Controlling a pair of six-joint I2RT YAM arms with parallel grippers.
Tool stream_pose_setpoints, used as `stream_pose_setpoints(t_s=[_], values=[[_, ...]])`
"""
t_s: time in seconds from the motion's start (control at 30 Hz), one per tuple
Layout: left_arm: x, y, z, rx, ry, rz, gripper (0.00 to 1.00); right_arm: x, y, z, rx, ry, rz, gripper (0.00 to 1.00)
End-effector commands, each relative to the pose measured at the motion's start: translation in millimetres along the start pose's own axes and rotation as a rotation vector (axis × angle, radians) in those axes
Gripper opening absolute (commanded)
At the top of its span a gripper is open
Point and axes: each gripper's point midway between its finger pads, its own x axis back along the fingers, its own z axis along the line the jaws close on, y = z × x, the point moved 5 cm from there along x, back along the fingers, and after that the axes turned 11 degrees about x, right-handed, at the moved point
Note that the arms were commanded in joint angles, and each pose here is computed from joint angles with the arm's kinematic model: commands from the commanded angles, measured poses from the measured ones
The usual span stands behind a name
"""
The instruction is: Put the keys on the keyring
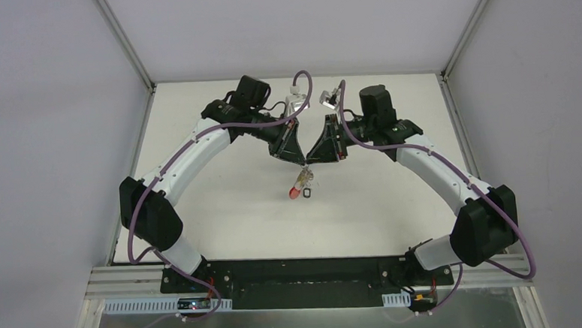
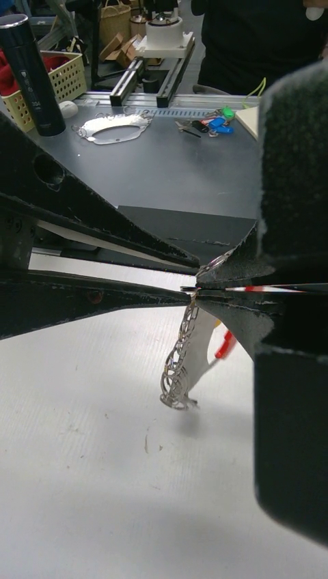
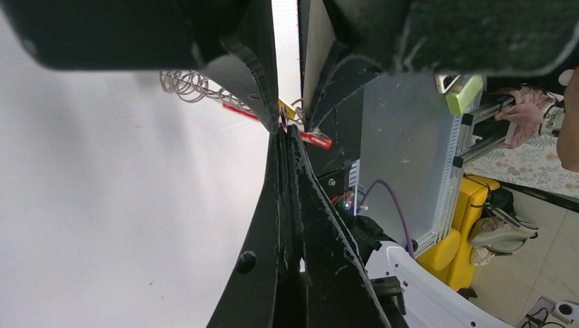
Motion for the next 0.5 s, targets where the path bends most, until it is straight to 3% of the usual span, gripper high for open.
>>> stream_pose_setpoints(t_s=[0.0,0.47], values=[[3,3,-20,-0.054,-0.064,-0.025,0.0,-1,13,4,0.069,0.015,-0.024,0.21],[6,4,-26,-0.067,-0.071,-0.038,0.0,1,2,5,0.1,-0.01,-0.005,0.19]])
